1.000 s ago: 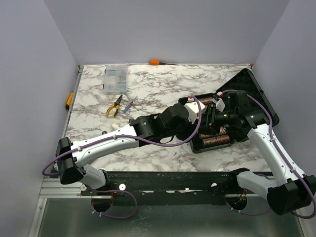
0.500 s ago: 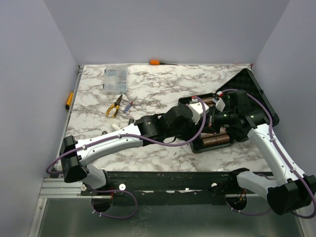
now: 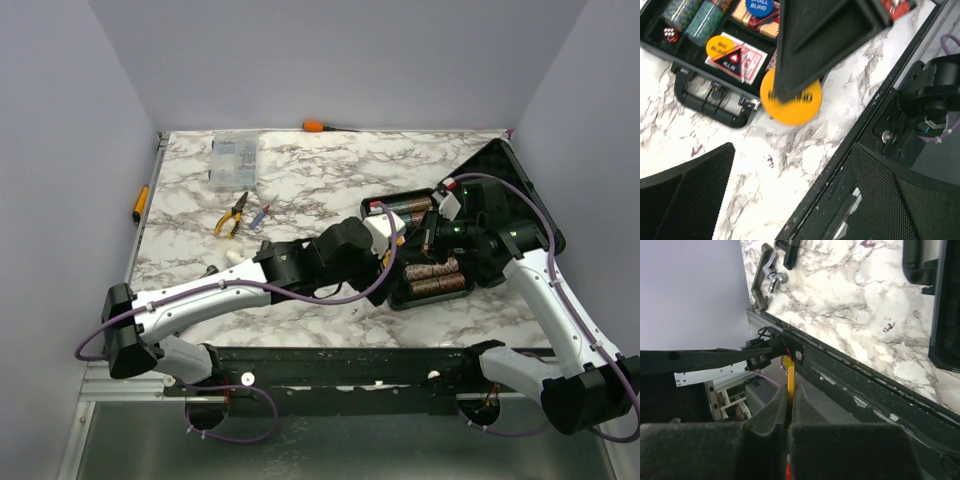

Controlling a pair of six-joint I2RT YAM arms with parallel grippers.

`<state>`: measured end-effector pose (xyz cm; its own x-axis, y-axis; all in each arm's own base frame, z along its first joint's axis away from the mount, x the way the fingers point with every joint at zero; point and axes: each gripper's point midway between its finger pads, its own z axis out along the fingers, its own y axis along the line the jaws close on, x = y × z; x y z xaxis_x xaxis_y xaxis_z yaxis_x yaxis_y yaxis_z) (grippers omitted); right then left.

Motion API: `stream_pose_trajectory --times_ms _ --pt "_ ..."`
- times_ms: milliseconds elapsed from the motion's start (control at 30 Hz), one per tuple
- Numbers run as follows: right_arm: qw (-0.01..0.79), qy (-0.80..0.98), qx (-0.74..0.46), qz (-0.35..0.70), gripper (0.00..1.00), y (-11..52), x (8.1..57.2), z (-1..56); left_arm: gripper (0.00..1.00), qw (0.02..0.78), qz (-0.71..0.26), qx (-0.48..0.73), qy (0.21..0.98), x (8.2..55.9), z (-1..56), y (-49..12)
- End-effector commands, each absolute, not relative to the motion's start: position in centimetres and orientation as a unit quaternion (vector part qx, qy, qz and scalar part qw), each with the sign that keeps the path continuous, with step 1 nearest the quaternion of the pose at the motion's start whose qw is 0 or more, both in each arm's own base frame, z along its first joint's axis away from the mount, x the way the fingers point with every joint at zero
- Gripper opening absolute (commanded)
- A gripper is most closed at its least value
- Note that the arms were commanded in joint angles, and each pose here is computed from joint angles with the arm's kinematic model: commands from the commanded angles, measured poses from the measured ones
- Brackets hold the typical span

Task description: Pack up texas hold em set

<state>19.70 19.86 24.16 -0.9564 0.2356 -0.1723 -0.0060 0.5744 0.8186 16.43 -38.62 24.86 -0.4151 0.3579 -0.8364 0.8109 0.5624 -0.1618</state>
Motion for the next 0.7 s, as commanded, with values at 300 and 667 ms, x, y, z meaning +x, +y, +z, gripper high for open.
stream_pose_trajectory --times_ms 300,667 --pt "0.277 0.896 0.135 0.321 0.00 15.9 26.0 19.7 0.98 0.404 -0.249 0.278 0.835 13.9 22.4 -26.8" --pt "0.320 0.905 0.099 0.261 0.01 15.4 32.1 15.1 0.98 0.383 -0.263 0.202 0.862 11.0 21.6 -19.6"
